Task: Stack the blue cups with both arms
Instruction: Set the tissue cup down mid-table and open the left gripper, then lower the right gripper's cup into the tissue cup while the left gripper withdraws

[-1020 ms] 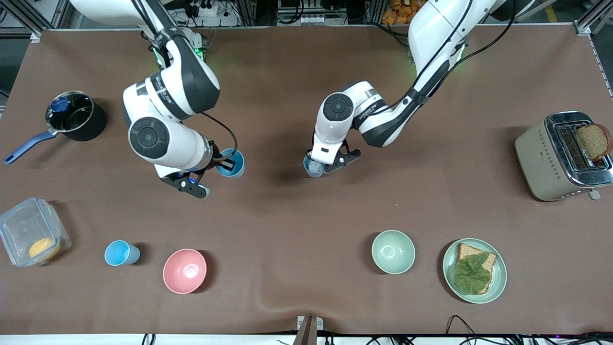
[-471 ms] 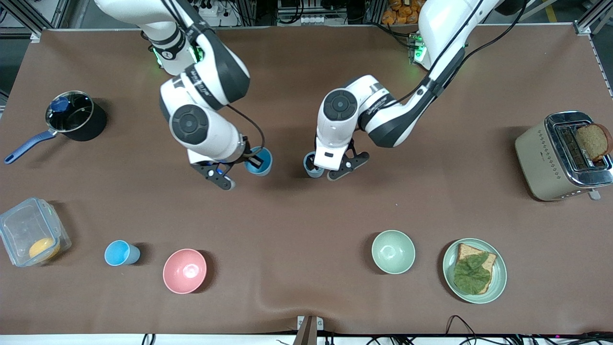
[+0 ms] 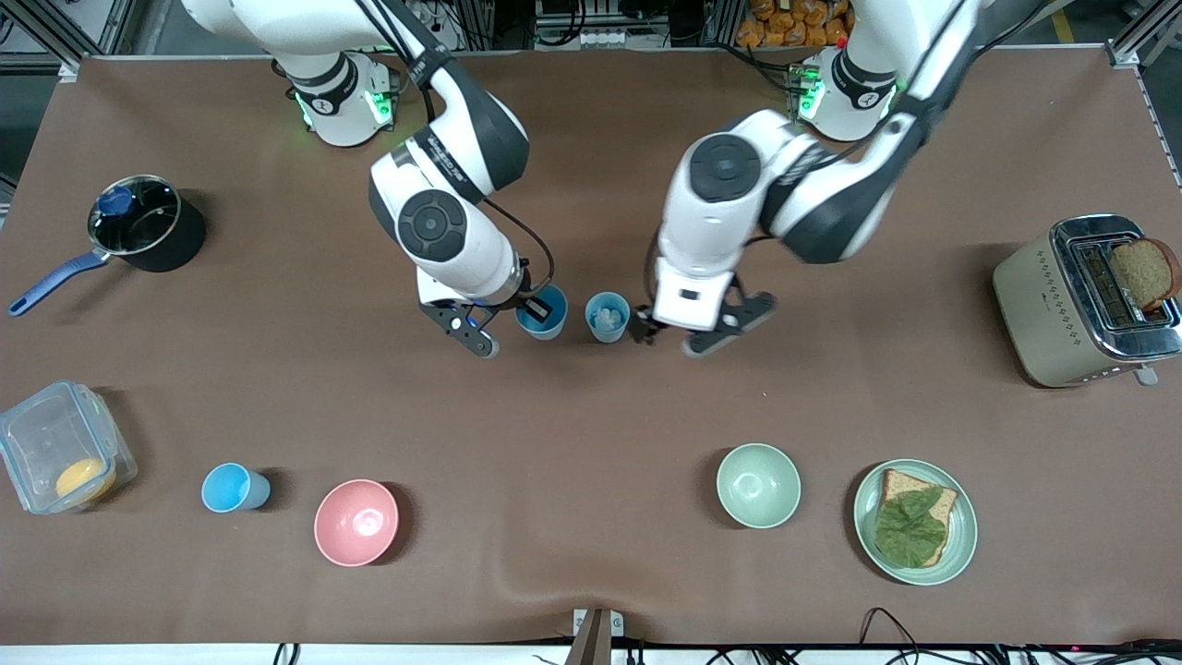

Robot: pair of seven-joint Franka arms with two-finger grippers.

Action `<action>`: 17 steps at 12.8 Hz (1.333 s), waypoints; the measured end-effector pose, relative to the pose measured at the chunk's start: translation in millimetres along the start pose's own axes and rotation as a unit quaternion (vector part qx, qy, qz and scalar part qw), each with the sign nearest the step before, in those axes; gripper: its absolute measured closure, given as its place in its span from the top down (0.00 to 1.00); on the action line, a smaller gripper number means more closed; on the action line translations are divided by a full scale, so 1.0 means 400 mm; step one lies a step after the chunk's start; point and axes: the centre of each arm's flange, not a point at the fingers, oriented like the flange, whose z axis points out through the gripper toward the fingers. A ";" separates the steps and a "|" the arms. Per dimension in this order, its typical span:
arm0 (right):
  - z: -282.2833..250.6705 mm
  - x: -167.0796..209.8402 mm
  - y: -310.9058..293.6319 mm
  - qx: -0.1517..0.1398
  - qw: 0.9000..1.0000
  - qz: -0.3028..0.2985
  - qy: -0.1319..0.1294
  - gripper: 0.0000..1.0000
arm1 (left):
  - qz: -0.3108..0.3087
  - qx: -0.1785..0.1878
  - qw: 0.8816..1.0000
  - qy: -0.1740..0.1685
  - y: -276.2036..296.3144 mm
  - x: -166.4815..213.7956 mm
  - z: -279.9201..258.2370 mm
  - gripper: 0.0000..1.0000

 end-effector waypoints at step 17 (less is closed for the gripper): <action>0.166 -0.195 -0.084 0.016 0.999 0.038 -0.005 0.04 | 0.218 0.043 0.975 0.028 -0.511 0.516 -0.229 1.00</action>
